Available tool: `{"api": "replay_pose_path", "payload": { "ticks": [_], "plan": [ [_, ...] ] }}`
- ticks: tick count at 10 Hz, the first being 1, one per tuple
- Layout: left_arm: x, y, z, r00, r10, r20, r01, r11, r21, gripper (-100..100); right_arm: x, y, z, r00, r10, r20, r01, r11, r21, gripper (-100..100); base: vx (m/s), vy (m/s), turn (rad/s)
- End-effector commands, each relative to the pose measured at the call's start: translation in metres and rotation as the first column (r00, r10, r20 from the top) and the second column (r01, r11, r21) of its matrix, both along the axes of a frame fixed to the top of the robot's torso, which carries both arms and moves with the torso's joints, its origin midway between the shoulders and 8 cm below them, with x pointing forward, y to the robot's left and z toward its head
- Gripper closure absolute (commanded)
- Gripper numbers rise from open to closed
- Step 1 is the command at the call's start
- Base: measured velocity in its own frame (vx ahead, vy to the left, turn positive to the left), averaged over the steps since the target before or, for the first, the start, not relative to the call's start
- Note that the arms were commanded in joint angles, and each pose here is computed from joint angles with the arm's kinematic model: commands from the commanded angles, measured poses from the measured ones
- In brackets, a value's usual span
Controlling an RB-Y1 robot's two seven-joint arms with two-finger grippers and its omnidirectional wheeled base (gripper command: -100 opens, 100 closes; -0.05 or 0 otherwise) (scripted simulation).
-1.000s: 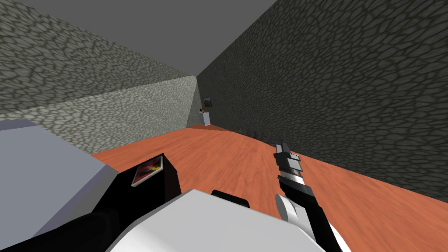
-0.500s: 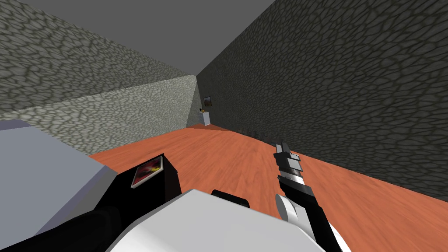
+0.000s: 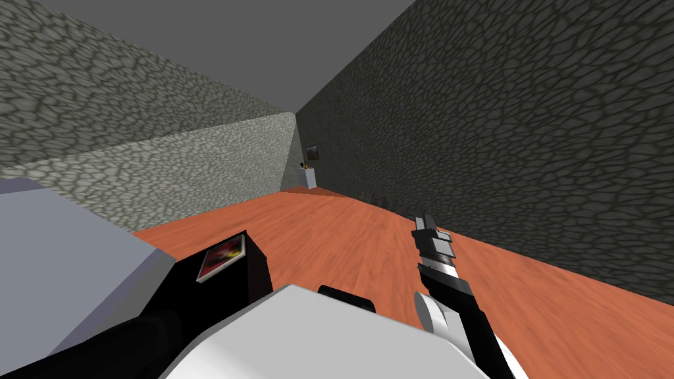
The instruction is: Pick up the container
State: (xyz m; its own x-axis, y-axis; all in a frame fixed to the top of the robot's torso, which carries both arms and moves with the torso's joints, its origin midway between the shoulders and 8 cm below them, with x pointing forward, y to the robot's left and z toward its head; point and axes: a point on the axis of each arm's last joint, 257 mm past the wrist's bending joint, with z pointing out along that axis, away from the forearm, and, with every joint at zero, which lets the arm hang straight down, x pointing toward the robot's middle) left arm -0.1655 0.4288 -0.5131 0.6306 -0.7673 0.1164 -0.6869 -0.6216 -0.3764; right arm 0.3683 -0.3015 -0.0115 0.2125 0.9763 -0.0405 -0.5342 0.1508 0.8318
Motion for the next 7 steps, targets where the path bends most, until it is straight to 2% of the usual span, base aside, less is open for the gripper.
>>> {"api": "replay_pose_path", "payload": {
  "ticks": [1, 2, 3, 5, 6, 7],
  "plan": [
    [0.000, 0.000, 0.000, 1.000, 0.000, 0.000, 0.000, 1.000, 0.000, 100, 0.000, 0.000, 0.000, 1.000, 0.000, 0.000, 0.000, 1.000, 0.000, 0, 0.000, 0.000, 0.000],
    [0.000, 0.000, 0.000, 1.000, 0.000, 0.000, 0.000, 1.000, 0.000, 0, 0.000, 0.000, 0.000, 1.000, 0.000, 0.000, 0.000, 1.000, 0.000, 0, 0.000, 0.000, 0.000],
    [-0.002, 0.005, 0.009, 1.000, -0.001, 0.000, 0.001, 1.000, 0.001, 100, 0.000, 0.000, 0.000, 1.000, 0.000, 0.000, 0.000, 1.000, 0.000, 0, 0.000, -0.012, 0.000],
    [-0.006, 0.010, 0.020, 1.000, -0.002, 0.000, 0.002, 1.000, 0.001, 100, 0.000, 0.000, 0.000, 1.000, 0.000, 0.000, 0.000, 1.000, 0.000, 0, 0.003, -0.036, 0.003],
    [-0.005, 0.009, 0.016, 1.000, -0.002, -0.001, 0.002, 1.000, 0.002, 100, 0.000, 0.000, 0.000, 1.000, 0.000, 0.000, 0.000, 1.000, 0.000, 0, -0.001, -0.017, 0.006],
    [-0.005, 0.009, 0.016, 1.000, -0.001, -0.001, 0.001, 1.000, 0.002, 0, 0.000, 0.000, 0.000, 1.000, 0.000, 0.000, 0.000, 1.000, 0.000, 0, 0.000, 0.000, 0.000]
  ]
}}
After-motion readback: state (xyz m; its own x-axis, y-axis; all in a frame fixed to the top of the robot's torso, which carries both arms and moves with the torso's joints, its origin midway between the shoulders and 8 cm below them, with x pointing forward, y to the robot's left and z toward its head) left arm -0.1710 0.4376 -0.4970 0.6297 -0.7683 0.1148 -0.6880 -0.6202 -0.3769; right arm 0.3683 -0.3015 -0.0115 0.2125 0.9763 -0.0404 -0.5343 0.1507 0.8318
